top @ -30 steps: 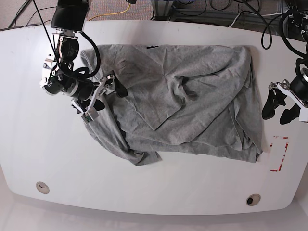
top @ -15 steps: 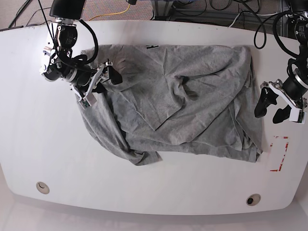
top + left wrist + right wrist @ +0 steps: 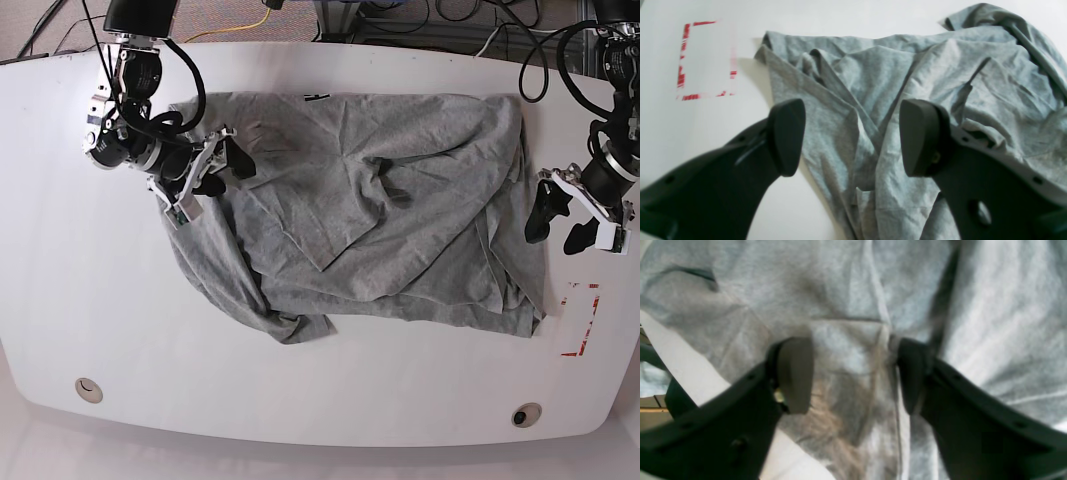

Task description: Layout the t-shirt on the table in an organized manner, then fold the t-shirt properly

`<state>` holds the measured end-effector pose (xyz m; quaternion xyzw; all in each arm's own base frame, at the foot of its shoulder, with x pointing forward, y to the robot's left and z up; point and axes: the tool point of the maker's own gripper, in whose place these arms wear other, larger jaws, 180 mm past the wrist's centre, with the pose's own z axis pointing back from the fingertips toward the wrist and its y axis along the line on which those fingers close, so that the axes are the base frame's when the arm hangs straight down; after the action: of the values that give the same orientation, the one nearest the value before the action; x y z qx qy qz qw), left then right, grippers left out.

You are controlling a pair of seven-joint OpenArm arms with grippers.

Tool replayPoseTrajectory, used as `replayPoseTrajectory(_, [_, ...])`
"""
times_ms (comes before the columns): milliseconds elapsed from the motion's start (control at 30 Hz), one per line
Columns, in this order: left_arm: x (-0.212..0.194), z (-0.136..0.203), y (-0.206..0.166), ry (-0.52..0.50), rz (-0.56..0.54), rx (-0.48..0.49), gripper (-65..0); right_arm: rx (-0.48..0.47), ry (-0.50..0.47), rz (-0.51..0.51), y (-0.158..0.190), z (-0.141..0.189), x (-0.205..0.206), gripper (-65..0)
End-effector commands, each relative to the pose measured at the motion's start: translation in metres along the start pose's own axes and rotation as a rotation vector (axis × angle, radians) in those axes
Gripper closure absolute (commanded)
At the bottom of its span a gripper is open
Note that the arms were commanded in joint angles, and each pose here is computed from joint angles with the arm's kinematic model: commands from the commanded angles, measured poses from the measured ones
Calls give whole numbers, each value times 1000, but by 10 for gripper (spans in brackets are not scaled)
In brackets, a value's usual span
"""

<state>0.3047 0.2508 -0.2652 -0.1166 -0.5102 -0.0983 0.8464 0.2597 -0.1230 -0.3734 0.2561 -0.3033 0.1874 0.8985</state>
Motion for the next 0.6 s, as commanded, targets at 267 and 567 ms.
replayPoseTrajectory(267, [18,4,3,-49,-25,1,-415,2,-49,21,0,5,15,-262])
replayPoseTrajectory(567, [19,4,3,-50,-28,2,-415,3,-35,13,1,5,8,-270])
